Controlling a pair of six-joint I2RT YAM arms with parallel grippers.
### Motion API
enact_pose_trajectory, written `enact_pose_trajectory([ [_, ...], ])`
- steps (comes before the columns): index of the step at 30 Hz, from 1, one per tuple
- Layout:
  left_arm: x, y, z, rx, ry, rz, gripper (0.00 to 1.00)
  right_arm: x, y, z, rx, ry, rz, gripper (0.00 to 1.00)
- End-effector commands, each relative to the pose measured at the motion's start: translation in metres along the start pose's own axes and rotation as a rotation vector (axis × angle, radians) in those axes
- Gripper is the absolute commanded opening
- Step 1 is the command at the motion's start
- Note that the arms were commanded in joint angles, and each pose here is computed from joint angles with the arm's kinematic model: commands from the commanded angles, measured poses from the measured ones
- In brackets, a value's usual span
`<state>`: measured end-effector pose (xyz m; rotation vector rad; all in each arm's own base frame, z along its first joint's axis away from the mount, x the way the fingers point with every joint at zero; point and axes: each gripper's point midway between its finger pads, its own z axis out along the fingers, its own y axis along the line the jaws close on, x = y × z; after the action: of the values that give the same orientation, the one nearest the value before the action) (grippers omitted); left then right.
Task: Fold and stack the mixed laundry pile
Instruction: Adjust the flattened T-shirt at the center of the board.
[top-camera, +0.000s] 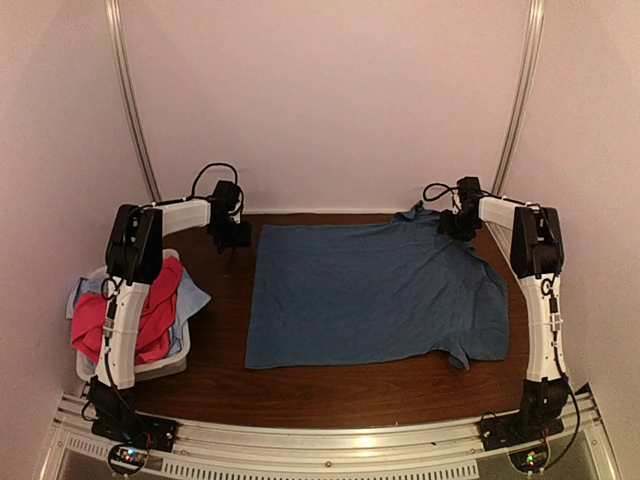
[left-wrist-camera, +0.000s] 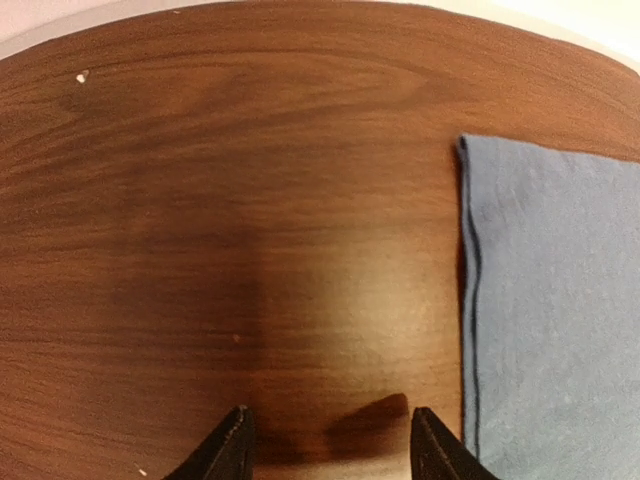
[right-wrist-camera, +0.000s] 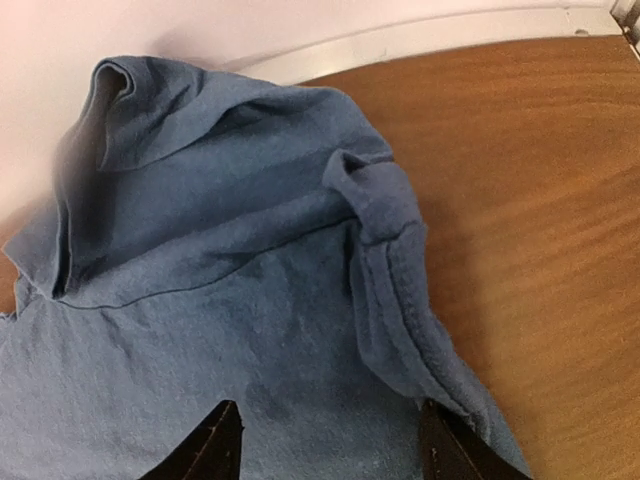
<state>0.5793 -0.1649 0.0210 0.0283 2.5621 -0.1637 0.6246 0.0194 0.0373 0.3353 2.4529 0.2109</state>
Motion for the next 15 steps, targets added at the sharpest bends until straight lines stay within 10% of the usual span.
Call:
enact_pose_trajectory([
  [1,0.02,0.017,0.017,-0.056,0.07,-0.018,0.53,0.001,-0.006,0.003,0.041,0.069,-0.037,0.63],
  [7,-0.026,-0.056,-0.033,0.101,-0.146,0.19,0.55,-0.018,-0.015,-0.043,0.074,-0.045,-0.071,0.63],
  [15,-0.019,-0.115,-0.011,0.171,-0.11,0.334,0.52,-0.018,-0.06,-0.051,0.228,-0.031,-0.103,0.59],
])
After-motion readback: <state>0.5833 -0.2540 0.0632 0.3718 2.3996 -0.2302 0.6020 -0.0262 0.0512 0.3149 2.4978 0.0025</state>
